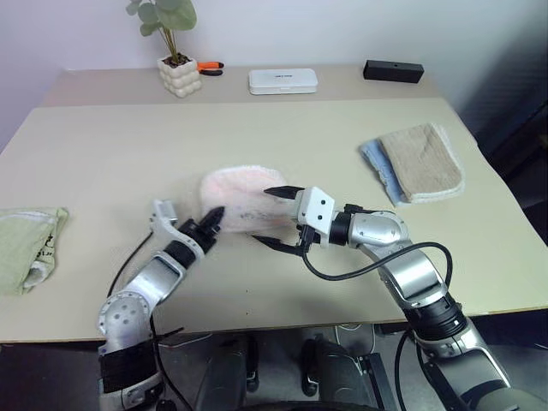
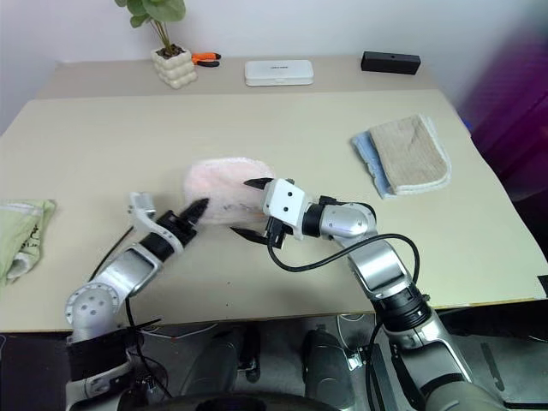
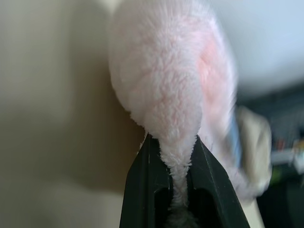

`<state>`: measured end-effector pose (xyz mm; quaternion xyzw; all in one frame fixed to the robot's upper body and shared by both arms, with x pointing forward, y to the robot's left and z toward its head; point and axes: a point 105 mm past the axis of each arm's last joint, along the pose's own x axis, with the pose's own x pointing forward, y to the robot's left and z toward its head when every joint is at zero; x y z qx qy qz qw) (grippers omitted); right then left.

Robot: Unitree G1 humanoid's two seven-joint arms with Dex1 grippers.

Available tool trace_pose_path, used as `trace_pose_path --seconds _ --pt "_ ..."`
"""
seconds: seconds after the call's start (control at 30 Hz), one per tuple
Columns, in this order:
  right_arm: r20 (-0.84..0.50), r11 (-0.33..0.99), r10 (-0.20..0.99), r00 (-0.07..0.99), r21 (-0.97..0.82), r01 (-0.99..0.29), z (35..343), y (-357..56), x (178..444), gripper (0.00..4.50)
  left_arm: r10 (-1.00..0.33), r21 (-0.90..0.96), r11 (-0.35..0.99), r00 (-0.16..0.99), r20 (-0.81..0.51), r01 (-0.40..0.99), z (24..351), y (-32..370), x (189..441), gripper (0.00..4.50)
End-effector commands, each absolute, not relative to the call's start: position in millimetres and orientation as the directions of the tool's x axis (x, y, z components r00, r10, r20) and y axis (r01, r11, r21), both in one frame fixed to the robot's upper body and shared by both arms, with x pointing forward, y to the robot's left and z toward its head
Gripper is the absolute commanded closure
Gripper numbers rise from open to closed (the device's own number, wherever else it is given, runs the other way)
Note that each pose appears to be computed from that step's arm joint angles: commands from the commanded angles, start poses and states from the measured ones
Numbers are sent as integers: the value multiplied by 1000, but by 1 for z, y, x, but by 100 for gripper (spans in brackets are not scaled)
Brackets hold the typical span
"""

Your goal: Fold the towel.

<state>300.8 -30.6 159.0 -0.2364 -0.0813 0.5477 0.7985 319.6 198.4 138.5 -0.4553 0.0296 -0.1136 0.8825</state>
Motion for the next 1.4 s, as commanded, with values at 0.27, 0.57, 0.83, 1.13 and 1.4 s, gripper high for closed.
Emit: trace_pose_path --seconds 0.27,0.57,0.83,1.13,1.4 --pt "-101 264 928 359 -501 -824 169 -28 297 0 691 -801 552 665 283 -232 219 412 239 442" --pt "-107 237 937 332 -503 -831 167 -26 297 0 843 -900 203 536 -39 -385 123 419 182 377" --pt "-121 236 934 337 -502 -832 167 -34 303 0 945 -867 195 324 41 -458 145 441 127 96" --pt "-56 395 886 460 -425 -814 179 -55 326 0 471 -226 882 788 397 -414 240 385 205 96" --pt "-39 728 652 757 -244 -640 172 -111 370 0 -235 233 950 968 89 209 171 230 280 96"
